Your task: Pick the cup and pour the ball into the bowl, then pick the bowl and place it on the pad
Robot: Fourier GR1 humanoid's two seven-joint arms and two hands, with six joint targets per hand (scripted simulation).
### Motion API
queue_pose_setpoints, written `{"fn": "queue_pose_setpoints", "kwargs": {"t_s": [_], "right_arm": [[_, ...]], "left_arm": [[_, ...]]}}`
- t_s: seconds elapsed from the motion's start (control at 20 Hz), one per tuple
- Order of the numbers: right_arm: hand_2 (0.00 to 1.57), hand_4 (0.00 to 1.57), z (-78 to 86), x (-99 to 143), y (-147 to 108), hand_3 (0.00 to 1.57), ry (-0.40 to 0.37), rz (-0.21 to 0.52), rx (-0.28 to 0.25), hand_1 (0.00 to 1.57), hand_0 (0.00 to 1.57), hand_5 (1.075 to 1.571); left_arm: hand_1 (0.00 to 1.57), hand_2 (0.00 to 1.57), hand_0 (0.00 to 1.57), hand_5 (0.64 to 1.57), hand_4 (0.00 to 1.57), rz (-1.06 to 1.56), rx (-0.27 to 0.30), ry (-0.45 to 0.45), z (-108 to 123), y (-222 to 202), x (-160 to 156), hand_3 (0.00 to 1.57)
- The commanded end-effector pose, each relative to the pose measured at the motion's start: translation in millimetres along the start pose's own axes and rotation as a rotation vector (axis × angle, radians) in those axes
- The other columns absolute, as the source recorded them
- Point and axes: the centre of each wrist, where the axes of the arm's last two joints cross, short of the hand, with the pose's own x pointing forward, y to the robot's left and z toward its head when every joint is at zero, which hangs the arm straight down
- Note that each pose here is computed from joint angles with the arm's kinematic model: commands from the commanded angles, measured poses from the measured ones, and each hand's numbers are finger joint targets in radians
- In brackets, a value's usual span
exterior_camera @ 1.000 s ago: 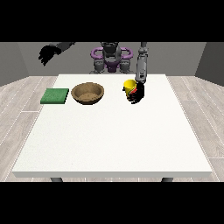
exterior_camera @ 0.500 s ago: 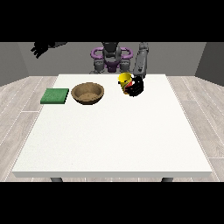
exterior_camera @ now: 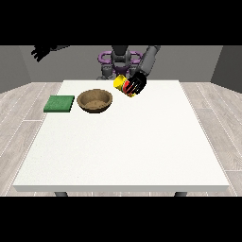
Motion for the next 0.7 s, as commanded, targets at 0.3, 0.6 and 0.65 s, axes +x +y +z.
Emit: {"fn": "queue_pose_setpoints", "kwargs": {"t_s": [0.3, 0.6, 0.65], "right_arm": [[0.0, 0.68, 20.6, -35.7, -34.5, 0.0, 0.131, -0.04, -0.037, 0.0, 0.0, 1.556], [0.0, 0.7, -6.0, -30.1, -25.5, 0.15, 0.109, -0.041, -0.049, 0.0, 0.0, 1.557], [0.0, 0.69, -3.5, -31.6, -20.8, 0.18, 0.084, -0.04, -0.03, 0.0, 0.0, 1.556]], "left_arm": [[1.36, 1.57, 1.36, 1.531, 1.47, -0.424, -0.136, -0.054, -5.6, -37.5, 69.4, 1.57], [1.37, 1.57, 1.37, 1.563, 1.31, -0.704, -0.094, -0.136, -26.8, -29.2, 112.3, 1.57], [1.46, 1.57, 1.46, 1.557, 1.26, -0.76, -0.048, -0.144, -38.6, -20.3, 111.0, 1.57]]}}
